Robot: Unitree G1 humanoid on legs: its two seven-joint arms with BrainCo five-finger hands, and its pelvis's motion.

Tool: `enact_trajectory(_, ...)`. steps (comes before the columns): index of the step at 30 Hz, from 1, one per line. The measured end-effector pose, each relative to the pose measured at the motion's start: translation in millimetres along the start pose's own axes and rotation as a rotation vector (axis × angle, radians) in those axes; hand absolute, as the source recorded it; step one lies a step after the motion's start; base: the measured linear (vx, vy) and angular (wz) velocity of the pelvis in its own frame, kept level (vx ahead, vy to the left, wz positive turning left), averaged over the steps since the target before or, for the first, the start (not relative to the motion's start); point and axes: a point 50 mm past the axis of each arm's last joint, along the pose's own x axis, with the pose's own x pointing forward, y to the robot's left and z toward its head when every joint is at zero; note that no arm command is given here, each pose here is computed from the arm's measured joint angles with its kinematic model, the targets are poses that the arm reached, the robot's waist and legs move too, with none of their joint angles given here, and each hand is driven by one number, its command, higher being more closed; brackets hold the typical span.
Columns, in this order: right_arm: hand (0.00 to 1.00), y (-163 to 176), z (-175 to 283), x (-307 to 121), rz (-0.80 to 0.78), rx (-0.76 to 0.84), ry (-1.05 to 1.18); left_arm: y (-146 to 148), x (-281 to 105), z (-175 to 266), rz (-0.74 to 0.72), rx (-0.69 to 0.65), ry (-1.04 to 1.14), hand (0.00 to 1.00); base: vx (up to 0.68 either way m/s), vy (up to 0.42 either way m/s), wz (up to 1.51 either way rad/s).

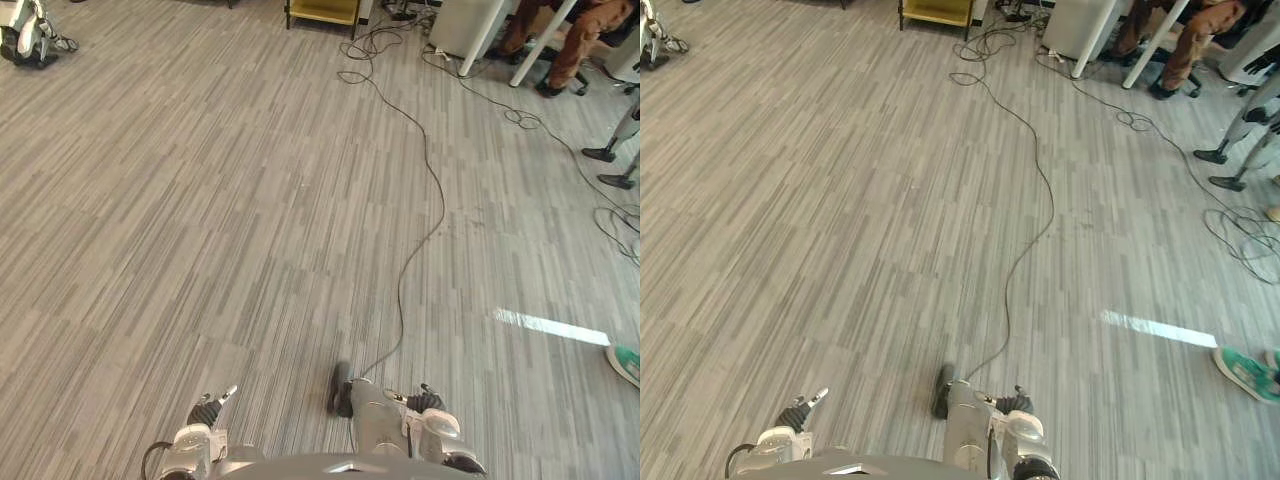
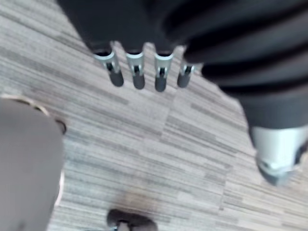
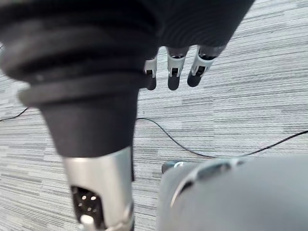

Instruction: Pick up cushions and gather them together orderly.

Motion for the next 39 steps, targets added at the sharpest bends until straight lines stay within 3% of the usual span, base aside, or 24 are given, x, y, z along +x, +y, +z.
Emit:
enact_trajectory(9,0.0,-7,-19,-4,-0.039,0.052,0.063,-4,0,18,0.001,-0.07,-0.071,0.0,0.47,-0.174,0.13)
enact_trajectory(17,0.0,-1,-28,-8,-0.035,0.11,0.096,-8,-1,29,-0.009,-0.09,-0.128,0.0,0.47,0.176,0.01)
enact_trajectory(20,0.0,17,-27,-7,0.009,0.099,0.122,-5,0,40,-0.004,-0.094,-0.164,0.0,0.51,0.204,-0.23)
enact_trajectory(22,0.0,33,-21,-8,0.044,0.117,0.116,14,2,56,0.045,-0.149,-0.225,0.0,0.6,0.391,-0.2)
enact_trajectory(30,0.0,16,-40,-10,0.02,0.1,0.158,38,0,3,0.091,-0.019,-0.026,0.0,0.53,0.286,-0.02)
enact_trajectory(39,0.0,-4,-26,-5,-0.031,0.123,0.086,17,0,-2,0.04,-0.02,-0.008,0.0,0.54,0.034,0.63)
